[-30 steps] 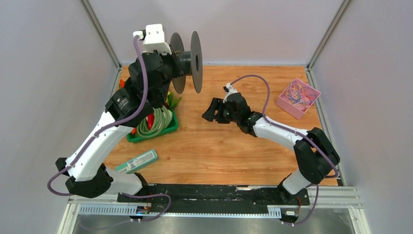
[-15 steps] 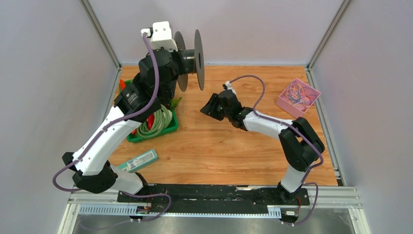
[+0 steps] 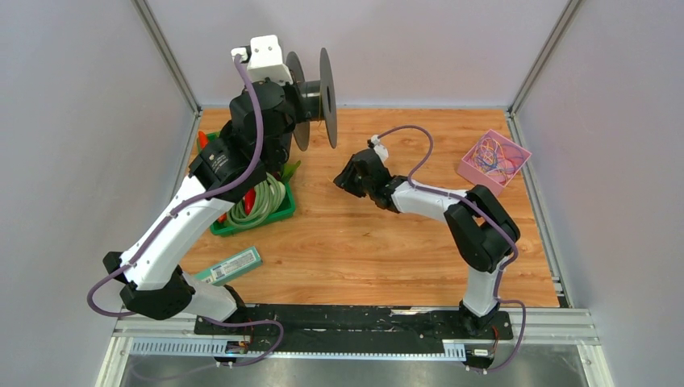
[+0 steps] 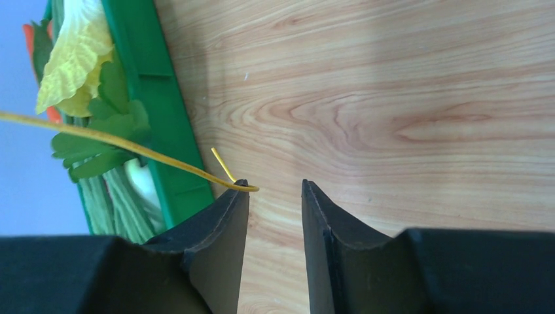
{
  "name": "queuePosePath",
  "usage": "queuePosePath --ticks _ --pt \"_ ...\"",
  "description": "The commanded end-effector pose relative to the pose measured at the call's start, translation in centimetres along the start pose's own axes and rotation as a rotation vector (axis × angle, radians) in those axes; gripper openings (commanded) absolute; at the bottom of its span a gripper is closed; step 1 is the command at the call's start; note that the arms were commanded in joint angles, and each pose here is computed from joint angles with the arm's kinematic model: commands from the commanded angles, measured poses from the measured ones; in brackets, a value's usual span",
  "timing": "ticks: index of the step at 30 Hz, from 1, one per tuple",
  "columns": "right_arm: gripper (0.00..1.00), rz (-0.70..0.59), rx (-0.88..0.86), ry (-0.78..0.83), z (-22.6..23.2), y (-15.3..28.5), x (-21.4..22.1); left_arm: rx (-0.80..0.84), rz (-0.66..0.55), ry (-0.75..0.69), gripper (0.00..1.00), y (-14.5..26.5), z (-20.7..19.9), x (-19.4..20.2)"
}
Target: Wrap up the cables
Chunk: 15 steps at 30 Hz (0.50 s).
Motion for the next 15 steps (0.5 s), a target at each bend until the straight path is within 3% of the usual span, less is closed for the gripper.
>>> queuePosePath --ticks 1,8,15 --pt "0.38 -0.121 -0.025 0.001 1.2 -1.1 -3.3 0.011 -0.106 0.142 0.0 0.9 0.5 -4.3" --pt "0.41 -0.156 -0.126 0.009 3.5 -1.9 -5.7 0.018 -0.09 0.139 0.0 0.8 0.4 -3.7" --pt "0.39 -0.16 -0.213 0.025 5.3 -1.8 -6.1 0.02 -0.088 0.142 0.0 0.7 0.4 -3.6"
Point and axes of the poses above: each gripper's point midway between its finger pads, its own y axis back along the fingers, its own z axis along the line the jaws close on, x = y × z, the point moved 1 cm from there along y, back along the fingers, and after that the axes turned 3 degrees about y, right-handed, at the moved point
